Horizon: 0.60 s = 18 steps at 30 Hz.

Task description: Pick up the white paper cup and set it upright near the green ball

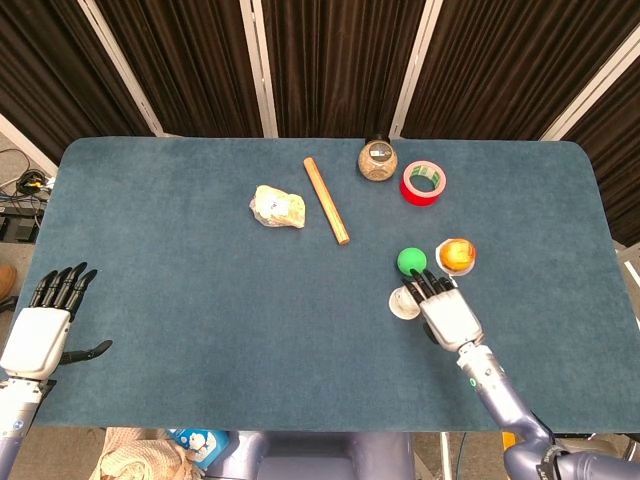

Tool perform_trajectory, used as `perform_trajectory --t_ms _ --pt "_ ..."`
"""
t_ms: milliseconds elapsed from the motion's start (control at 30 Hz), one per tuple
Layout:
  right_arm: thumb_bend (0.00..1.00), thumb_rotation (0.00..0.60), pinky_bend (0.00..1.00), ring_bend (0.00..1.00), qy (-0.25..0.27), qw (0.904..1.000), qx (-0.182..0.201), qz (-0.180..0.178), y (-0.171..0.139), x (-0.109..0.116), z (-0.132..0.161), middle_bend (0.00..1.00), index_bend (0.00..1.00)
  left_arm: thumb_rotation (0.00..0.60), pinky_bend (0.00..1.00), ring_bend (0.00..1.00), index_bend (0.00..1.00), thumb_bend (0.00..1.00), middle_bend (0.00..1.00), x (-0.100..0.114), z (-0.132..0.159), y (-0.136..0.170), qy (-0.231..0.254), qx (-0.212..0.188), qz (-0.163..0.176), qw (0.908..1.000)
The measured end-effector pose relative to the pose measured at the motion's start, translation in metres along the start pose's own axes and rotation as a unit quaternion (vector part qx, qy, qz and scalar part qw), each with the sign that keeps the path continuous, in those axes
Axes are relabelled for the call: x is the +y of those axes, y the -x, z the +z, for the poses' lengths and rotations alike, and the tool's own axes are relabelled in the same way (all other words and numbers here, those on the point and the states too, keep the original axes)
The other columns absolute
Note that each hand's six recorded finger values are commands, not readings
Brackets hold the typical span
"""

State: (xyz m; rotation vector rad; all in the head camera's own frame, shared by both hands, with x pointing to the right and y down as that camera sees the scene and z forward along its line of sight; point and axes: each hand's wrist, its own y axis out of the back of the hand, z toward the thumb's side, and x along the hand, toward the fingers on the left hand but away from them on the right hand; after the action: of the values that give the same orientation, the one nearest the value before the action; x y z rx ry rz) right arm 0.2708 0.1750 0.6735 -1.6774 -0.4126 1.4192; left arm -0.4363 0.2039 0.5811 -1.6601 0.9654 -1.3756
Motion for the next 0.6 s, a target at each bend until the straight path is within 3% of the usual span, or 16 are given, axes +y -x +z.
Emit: perform_trajectory --t_ms 333,600 --pt "0.39 0.600 0.19 0.01 -0.017 0.9990 -0.038 -0.020 -0.047 0.015 -0.035 0.00 0.00 0.600 0.00 0.00 0.00 0.00 0.00 0.001 0.001 0.000 0.000 -0.002 0.002 1.0000" --pt "0.39 0.600 0.14 0.00 0.036 0.9946 -0.061 -0.076 -0.099 0.034 -0.064 0.00 0.00 0.600 0.00 0.00 0.00 0.00 0.00 0.000 0.002 0.001 -0.002 -0.002 0.004 1.0000"
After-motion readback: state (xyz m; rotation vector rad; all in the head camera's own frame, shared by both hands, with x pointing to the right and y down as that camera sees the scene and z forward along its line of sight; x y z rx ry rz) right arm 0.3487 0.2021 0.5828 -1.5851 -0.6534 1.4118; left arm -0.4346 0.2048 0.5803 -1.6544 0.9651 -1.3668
